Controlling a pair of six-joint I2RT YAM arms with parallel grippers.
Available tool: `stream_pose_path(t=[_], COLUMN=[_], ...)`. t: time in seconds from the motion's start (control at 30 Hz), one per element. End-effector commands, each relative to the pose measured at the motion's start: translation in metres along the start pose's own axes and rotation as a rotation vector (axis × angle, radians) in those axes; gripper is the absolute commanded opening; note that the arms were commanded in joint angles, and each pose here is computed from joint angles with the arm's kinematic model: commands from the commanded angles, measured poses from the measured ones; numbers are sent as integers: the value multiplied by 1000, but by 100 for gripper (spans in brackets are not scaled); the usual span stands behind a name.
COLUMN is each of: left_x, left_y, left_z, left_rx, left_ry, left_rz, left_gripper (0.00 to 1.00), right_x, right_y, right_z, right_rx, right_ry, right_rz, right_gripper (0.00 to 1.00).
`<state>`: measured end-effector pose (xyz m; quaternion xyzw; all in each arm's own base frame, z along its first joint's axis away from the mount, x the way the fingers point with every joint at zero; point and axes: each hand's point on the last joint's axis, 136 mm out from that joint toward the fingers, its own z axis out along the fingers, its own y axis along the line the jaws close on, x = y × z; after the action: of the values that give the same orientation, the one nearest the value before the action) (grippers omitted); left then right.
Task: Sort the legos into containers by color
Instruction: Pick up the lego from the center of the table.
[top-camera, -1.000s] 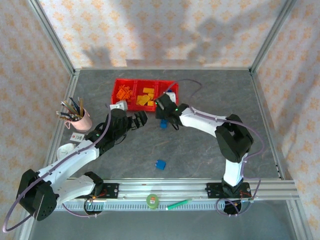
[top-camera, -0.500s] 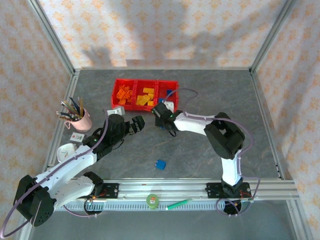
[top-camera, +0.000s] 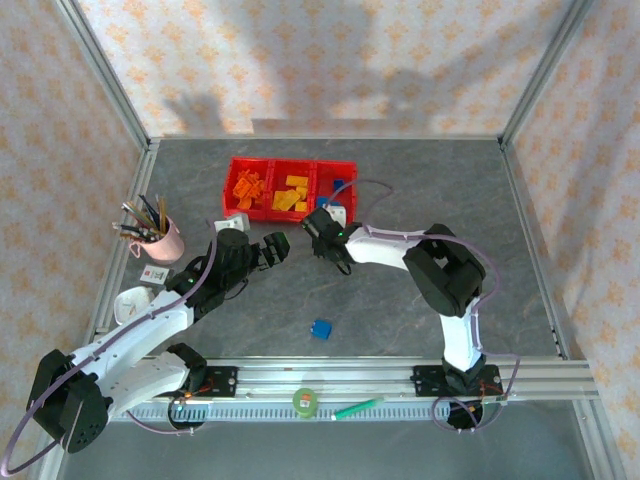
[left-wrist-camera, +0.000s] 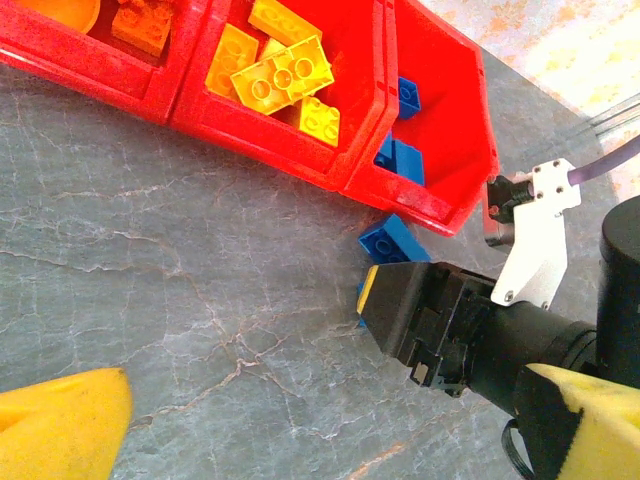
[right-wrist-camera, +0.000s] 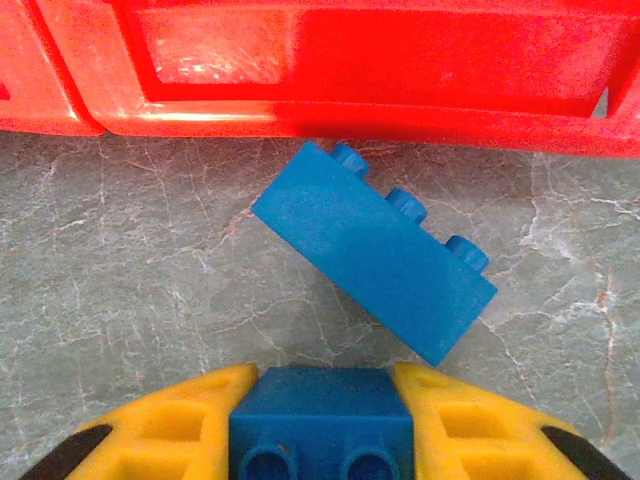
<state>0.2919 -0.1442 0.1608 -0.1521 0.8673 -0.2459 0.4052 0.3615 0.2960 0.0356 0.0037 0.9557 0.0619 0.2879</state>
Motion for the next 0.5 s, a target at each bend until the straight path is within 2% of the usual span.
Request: stream_pose_path(t=[0.0,0.23,0.47], left_x=[-8,-20,-37], left_y=[-5,-15,-29], left_z=[0,1,8], left_rx=[10,18,22], left_ry=[-12,-30,-61], left_rz=[-5,16,24], left_gripper=[99,99,99], right_x=[-30,-75,-125], right_y=[14,21,-3], right_z=[-32,-70,-57], right_rx=[-55,-100,-37], right_ry=[-72,-165,-208], right_rz=[8,15,38], right_gripper=[25,24,24])
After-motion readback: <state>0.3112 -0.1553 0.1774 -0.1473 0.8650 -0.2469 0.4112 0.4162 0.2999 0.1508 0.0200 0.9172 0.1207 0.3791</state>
